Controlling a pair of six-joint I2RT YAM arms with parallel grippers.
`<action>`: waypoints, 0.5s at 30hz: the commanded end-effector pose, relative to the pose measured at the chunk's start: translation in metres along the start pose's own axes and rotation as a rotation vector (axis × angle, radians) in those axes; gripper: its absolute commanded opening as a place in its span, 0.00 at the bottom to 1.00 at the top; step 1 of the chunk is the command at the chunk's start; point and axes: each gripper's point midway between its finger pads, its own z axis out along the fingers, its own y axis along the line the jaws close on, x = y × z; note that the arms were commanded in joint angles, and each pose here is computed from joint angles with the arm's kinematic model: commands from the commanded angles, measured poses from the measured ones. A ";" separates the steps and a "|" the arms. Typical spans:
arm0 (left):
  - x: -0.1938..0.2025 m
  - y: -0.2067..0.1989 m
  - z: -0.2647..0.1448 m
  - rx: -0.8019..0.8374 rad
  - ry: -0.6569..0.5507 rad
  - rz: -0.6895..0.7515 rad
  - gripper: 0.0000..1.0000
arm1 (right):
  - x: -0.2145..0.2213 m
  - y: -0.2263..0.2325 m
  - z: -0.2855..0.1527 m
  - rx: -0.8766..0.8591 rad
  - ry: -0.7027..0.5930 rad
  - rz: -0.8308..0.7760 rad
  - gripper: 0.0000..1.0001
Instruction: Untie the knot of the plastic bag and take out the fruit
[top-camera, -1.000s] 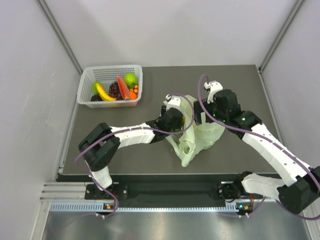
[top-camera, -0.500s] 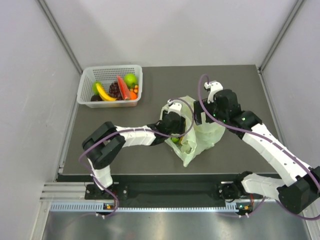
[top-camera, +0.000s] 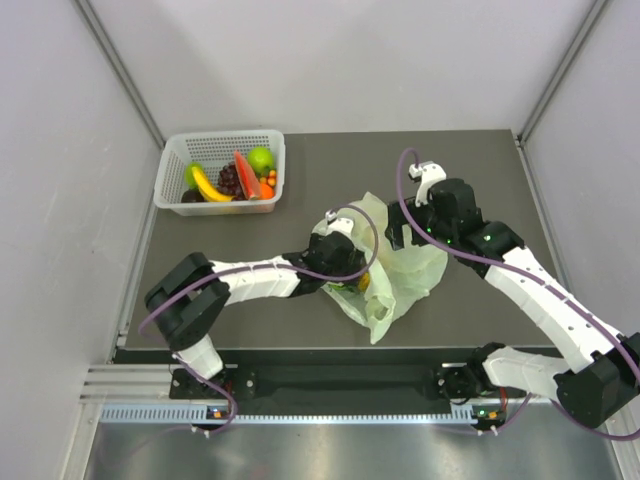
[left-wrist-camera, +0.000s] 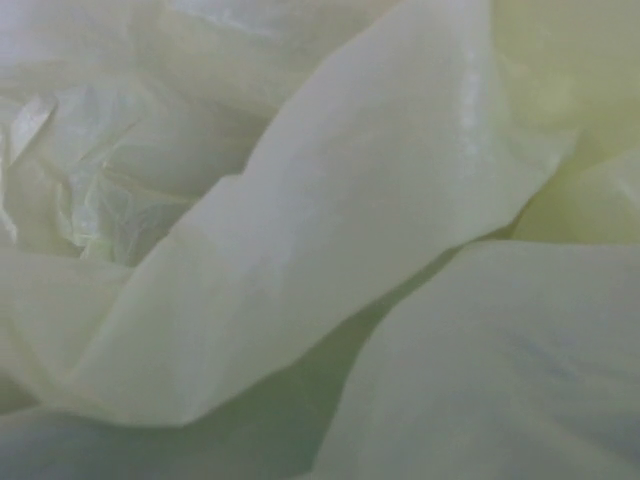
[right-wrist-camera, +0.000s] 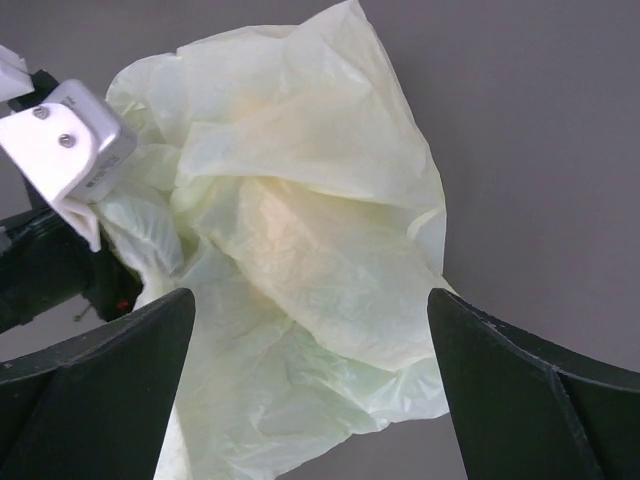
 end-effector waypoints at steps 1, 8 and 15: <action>0.008 0.004 -0.031 0.017 0.058 -0.019 0.89 | -0.018 -0.002 -0.002 -0.001 -0.064 0.013 1.00; -0.004 -0.009 -0.071 0.163 0.021 -0.026 0.80 | -0.021 0.001 -0.005 -0.014 -0.068 0.025 1.00; 0.012 -0.016 -0.074 0.216 0.061 -0.034 0.68 | -0.022 0.003 -0.007 -0.024 -0.069 0.034 1.00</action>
